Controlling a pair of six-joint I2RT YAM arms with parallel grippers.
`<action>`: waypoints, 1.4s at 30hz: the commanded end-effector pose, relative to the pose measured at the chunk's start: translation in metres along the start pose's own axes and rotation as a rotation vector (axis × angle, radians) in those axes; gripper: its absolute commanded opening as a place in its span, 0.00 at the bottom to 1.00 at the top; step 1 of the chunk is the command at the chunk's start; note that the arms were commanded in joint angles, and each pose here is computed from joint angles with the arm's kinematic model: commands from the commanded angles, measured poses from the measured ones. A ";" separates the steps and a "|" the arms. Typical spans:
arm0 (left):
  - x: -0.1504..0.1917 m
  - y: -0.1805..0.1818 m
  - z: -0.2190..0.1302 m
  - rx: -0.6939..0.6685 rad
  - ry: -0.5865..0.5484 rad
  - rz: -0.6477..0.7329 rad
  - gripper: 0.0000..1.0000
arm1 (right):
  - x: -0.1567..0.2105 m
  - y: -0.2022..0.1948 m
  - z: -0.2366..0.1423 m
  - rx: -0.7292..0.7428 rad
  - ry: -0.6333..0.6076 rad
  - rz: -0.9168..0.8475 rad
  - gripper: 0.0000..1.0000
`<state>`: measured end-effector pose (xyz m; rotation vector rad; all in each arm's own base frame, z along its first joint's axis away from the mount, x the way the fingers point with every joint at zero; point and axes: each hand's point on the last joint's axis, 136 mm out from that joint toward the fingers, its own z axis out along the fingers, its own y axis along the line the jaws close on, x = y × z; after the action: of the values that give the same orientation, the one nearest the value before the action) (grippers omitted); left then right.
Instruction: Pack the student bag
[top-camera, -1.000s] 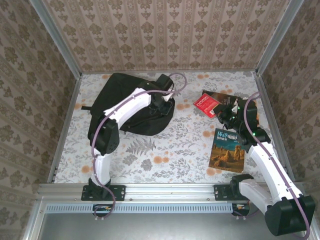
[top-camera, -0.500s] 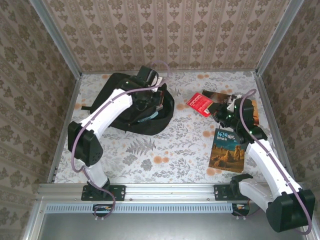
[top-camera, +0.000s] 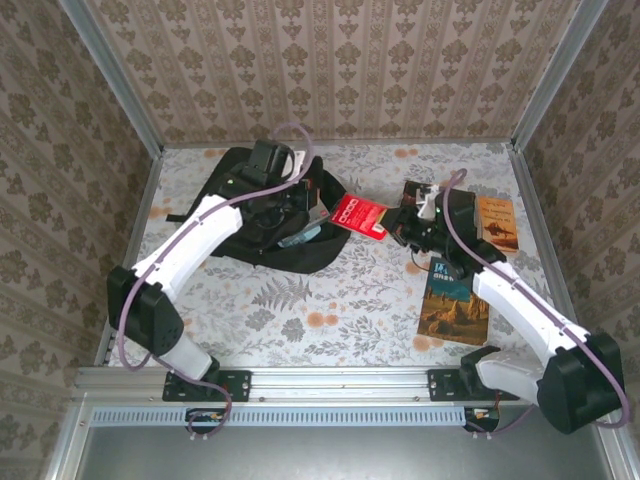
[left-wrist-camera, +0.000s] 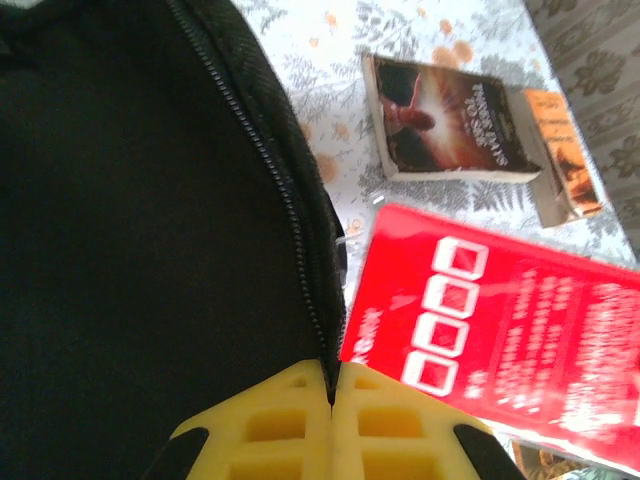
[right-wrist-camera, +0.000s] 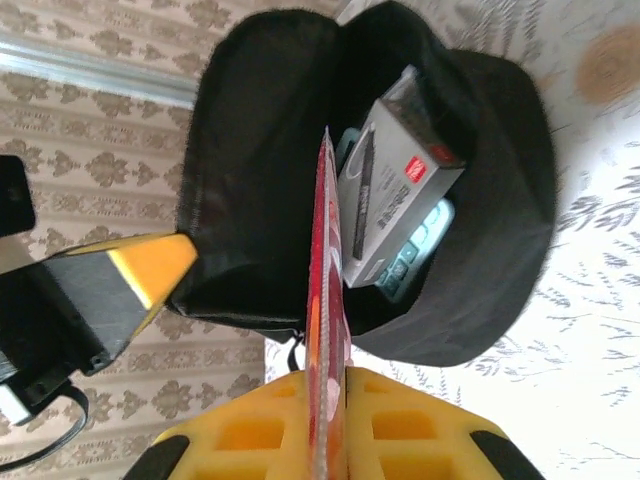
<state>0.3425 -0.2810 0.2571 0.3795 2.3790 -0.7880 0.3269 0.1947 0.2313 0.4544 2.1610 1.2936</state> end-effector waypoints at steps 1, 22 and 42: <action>-0.023 -0.020 -0.030 0.084 -0.118 0.008 0.00 | -0.001 0.035 0.012 -0.104 0.034 -0.033 0.13; -0.058 -0.021 -0.117 0.185 -0.355 -0.015 0.00 | 0.056 0.044 0.161 -0.022 0.271 0.045 0.13; -0.070 0.018 -0.151 0.072 -0.492 -0.115 0.00 | 0.053 0.062 0.187 0.149 0.227 -0.139 0.77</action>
<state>0.3382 -0.1822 0.3411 0.0535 2.1066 -0.8578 0.4050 0.4090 0.1652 0.3188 2.4651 1.2931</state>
